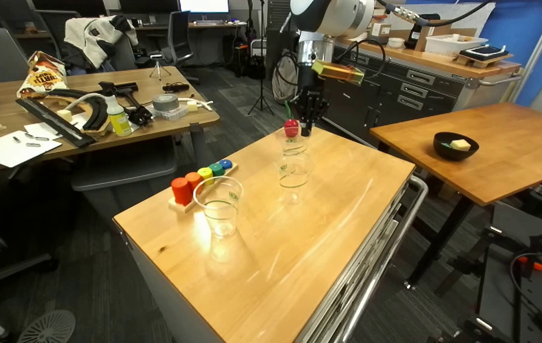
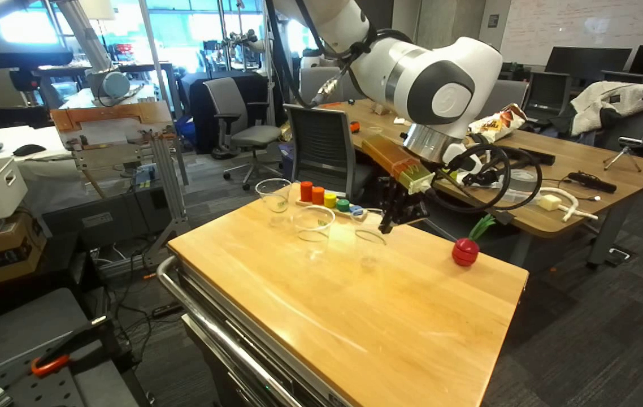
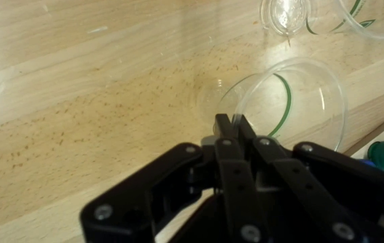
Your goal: Stack the clear cups together
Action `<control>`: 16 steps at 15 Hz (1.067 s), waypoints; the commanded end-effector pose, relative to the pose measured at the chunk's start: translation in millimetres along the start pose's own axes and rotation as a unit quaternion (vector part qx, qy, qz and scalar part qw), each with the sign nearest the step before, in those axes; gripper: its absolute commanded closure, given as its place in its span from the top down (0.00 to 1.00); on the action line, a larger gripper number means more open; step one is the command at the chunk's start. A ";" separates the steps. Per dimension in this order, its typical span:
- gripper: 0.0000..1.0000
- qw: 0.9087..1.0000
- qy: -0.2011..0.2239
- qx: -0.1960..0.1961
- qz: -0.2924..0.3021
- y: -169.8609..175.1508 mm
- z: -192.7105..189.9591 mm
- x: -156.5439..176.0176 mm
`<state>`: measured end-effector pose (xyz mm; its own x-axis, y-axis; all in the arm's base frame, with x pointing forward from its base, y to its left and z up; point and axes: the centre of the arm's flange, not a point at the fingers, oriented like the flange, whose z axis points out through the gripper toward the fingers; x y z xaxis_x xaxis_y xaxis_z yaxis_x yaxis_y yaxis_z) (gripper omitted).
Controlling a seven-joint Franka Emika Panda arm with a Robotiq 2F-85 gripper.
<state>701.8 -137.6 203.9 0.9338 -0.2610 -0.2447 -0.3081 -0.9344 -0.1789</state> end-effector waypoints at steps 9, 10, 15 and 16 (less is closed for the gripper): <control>0.02 0.994 0.020 0.094 0.044 5.2 -52.4 -15.2; 0.02 0.994 0.026 0.099 0.048 4.9 -61.8 -20.7; 0.02 0.992 0.043 0.105 0.048 4.1 -111.8 -57.1; 0.02 0.992 0.042 0.108 0.046 4.0 -119.8 -69.3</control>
<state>695.3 -159.9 295.0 0.9139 -0.3609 -0.1859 -0.4040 -0.8534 -0.3295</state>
